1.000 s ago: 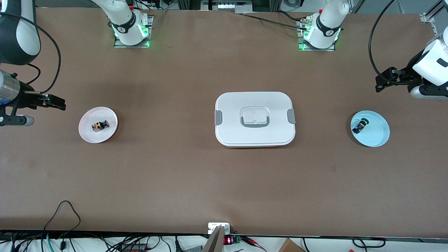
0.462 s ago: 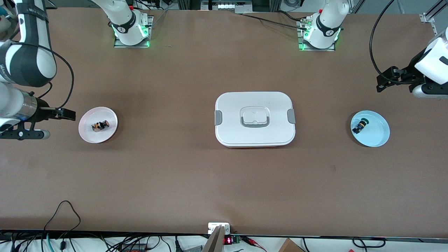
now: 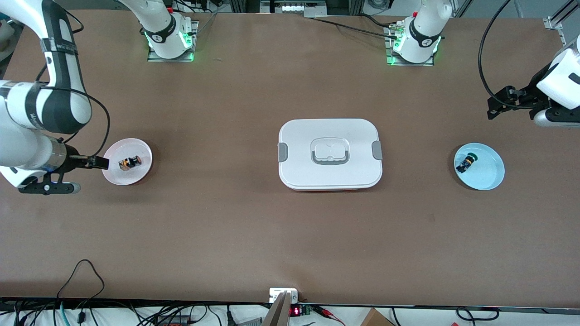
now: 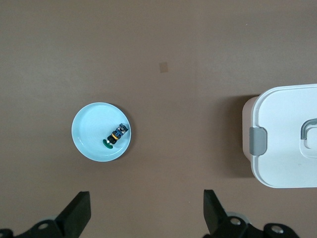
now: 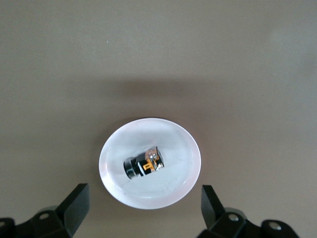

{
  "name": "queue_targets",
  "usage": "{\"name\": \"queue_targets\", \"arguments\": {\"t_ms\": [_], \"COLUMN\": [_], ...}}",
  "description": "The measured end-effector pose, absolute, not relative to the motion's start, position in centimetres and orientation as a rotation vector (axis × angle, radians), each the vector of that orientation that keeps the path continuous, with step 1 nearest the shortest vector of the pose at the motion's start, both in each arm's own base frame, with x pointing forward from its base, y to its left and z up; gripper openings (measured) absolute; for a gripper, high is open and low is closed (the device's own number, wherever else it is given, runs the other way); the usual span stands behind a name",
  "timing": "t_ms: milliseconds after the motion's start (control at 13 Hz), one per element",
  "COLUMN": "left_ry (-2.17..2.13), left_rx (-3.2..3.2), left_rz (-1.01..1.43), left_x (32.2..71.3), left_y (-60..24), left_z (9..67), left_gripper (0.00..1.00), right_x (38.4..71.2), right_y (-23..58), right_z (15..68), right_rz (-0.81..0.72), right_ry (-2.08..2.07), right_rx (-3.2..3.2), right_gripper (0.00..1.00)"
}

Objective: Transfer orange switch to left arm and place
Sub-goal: 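Lower the open right gripper over the orange switch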

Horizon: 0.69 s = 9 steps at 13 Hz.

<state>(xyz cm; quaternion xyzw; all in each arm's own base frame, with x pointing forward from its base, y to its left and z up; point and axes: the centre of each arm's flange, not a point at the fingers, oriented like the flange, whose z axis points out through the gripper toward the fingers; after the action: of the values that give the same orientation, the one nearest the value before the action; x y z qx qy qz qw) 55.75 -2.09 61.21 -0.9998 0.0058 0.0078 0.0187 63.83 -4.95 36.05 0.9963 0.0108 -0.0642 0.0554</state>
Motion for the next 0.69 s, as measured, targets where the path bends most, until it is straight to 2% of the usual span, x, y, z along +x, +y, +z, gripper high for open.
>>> {"name": "queue_targets", "arguments": {"t_ms": [462,692], "left_ry": [0.018,0.018], "left_rx": [-3.105,-3.105], "left_rz": [0.034,0.038], "left_x": [56.0,56.0], "left_y": [-2.1,-2.1], "left_z": [60.8,60.7], "left_gripper": [1.0,1.0], "right_x": [60.9,59.4], "right_y": [-4.9,-5.0], "right_z": [28.0,25.4], "right_rz": [-0.118,-0.132], "right_ry": [0.326,0.457], "right_rx": [3.022,3.012], "right_gripper": [1.0,1.0]}}
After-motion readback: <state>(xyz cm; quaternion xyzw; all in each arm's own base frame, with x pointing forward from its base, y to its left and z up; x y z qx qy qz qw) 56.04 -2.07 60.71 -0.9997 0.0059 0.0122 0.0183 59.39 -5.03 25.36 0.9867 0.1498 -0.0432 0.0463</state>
